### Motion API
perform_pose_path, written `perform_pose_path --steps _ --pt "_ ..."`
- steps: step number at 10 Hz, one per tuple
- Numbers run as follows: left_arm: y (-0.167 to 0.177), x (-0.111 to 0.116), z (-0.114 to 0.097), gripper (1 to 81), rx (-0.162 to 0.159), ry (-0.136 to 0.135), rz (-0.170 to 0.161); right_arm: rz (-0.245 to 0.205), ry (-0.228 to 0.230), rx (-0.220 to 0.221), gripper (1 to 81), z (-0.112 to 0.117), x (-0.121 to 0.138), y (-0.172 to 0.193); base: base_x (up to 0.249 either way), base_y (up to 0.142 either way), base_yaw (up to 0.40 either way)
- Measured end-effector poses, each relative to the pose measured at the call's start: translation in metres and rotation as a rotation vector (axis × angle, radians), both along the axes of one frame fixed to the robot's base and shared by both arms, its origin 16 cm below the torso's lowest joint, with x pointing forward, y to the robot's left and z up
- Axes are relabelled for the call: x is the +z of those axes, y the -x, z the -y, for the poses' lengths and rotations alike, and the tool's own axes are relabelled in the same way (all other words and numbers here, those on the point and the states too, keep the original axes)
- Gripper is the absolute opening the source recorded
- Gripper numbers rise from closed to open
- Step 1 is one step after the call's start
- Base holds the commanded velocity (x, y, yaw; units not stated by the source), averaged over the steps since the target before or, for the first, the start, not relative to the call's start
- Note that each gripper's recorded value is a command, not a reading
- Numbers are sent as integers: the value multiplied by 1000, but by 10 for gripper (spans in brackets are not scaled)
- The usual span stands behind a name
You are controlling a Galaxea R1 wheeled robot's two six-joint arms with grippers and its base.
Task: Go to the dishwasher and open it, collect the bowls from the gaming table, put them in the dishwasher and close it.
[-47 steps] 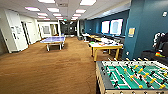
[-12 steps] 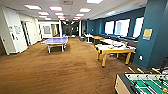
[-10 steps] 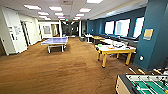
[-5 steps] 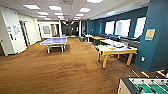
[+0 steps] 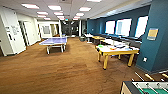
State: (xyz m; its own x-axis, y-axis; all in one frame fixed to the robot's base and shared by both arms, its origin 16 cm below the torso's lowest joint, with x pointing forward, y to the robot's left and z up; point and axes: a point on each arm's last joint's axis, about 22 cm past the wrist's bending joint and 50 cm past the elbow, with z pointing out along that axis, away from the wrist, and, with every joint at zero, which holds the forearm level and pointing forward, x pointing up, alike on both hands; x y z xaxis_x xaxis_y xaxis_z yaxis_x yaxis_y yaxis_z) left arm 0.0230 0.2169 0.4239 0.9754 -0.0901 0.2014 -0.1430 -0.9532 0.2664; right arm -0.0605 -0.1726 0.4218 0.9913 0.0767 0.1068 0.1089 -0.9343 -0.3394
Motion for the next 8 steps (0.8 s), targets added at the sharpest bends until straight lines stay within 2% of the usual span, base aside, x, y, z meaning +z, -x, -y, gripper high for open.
perform_pose_path --steps 8 --pt "0 0 0 811 1 0 1 0 0 0 811 0 0 0 150 0 0"
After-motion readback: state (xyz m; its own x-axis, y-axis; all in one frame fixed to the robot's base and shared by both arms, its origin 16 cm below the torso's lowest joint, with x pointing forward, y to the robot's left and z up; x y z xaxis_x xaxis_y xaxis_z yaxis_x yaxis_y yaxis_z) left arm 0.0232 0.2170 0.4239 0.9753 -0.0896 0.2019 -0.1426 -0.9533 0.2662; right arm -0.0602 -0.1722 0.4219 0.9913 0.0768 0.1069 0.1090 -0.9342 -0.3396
